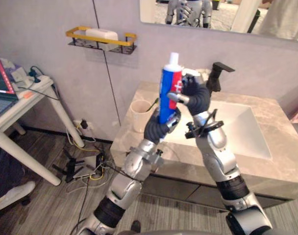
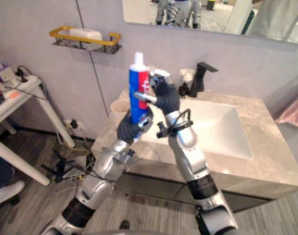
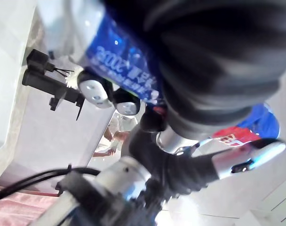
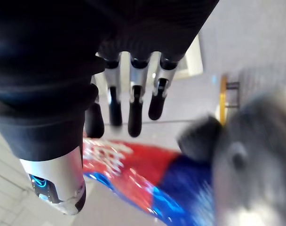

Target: Organize washtable

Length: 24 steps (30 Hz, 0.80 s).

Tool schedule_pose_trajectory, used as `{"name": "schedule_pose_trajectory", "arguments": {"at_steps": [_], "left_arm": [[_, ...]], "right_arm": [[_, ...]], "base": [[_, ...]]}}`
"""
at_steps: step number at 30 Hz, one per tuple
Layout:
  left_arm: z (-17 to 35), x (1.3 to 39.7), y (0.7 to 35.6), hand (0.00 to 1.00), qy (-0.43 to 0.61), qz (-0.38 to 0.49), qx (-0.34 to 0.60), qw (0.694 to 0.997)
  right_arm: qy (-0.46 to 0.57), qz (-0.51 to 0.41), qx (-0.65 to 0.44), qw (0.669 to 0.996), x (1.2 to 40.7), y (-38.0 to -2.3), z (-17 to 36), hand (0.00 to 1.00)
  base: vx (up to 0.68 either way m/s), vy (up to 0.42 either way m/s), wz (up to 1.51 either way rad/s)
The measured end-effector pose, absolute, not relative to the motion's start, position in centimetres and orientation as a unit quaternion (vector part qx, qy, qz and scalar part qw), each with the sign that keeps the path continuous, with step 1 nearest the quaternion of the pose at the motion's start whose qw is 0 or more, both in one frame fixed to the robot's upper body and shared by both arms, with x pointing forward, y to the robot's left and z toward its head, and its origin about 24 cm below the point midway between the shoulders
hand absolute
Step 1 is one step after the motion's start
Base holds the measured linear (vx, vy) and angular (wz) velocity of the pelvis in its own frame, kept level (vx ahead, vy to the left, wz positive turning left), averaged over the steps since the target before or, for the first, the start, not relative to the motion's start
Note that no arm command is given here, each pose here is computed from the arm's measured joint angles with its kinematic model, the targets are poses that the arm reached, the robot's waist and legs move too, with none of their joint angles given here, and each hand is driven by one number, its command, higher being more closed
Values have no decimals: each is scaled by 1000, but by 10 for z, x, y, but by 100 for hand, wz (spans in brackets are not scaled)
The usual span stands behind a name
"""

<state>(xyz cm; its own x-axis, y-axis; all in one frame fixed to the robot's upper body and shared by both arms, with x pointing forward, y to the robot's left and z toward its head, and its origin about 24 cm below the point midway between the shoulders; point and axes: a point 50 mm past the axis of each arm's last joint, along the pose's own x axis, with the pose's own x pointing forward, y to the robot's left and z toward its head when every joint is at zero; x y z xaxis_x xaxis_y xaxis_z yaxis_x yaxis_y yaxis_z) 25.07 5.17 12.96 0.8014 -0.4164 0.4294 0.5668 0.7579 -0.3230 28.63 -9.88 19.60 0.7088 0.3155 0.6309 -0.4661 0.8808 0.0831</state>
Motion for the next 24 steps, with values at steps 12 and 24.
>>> {"name": "schedule_pose_trajectory", "arguments": {"at_steps": [12, 24], "left_arm": [[147, 252, 68, 100, -215, -233, -216, 924], [165, 233, 120, 100, -300, -129, -180, 928]], "right_arm": [[-391, 43, 77, 916, 264, -171, 209, 0], [-313, -312, -67, 894, 172, -297, 158, 0]], "base": [[-9, -5, -9], [-8, 0, -15]]}}
